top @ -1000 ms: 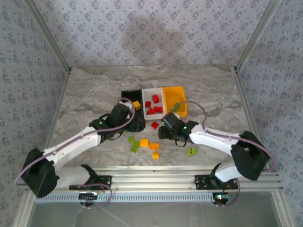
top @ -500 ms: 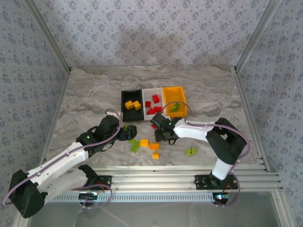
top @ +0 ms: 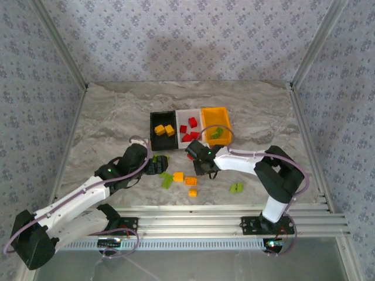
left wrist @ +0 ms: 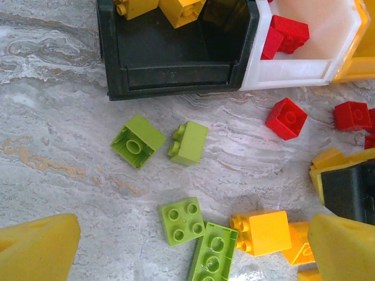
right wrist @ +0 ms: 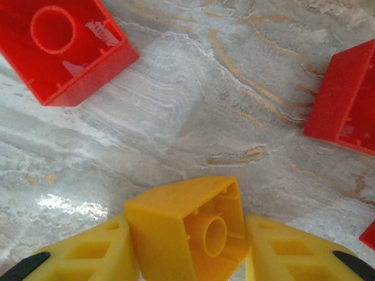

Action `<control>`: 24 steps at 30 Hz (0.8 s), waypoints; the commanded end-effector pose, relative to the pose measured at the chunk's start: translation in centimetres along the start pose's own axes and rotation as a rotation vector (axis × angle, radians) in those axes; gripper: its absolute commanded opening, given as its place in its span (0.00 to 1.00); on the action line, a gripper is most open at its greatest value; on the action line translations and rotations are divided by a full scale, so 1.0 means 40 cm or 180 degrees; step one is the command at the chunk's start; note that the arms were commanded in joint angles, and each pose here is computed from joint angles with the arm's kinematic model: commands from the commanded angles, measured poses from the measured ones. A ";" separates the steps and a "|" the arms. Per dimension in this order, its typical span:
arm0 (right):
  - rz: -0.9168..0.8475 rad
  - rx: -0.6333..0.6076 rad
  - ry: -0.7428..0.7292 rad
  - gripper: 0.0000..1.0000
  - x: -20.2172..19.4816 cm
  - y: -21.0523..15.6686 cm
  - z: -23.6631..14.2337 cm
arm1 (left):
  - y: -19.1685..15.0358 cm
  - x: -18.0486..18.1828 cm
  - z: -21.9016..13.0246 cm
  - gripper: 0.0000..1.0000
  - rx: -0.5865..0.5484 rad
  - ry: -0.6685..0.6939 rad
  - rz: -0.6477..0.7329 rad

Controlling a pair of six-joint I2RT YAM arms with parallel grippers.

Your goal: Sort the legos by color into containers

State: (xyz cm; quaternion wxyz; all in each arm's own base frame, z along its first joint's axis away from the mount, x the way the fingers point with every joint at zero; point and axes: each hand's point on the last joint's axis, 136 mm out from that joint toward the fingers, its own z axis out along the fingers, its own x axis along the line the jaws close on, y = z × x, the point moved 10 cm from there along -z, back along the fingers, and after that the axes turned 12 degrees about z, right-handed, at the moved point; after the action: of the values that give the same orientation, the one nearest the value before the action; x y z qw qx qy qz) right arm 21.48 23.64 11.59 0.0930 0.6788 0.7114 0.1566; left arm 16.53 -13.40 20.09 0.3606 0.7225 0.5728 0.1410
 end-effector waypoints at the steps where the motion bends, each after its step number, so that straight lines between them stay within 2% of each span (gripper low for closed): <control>1: -0.0075 -0.0206 0.0166 0.37 0.008 0.010 -0.038 | -0.010 0.004 0.001 1.00 0.0025 0.0042 -0.0040; 8: -0.0132 -0.0517 0.0505 0.36 0.038 0.047 -0.151 | -0.021 0.017 -0.010 1.00 -0.0007 0.0119 -0.0057; 13: -0.0227 -0.0682 0.0819 0.36 0.136 0.140 -0.213 | -0.036 0.023 -0.008 1.00 -0.0030 0.0108 -0.0100; 17: -0.0278 -0.0657 0.0946 0.36 0.224 0.213 -0.199 | -0.043 0.029 -0.011 1.00 -0.0019 0.0143 -0.0108; 24: -0.0235 -0.0511 0.1025 0.37 0.329 0.312 -0.118 | -0.059 0.041 -0.022 1.00 -0.0013 0.0176 -0.0150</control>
State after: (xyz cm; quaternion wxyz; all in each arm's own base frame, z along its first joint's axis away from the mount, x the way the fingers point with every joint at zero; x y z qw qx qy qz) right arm 29.86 36.08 22.53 0.0484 0.6082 0.7126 0.3464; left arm 15.19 -11.92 18.98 0.3571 0.7091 0.5898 0.1477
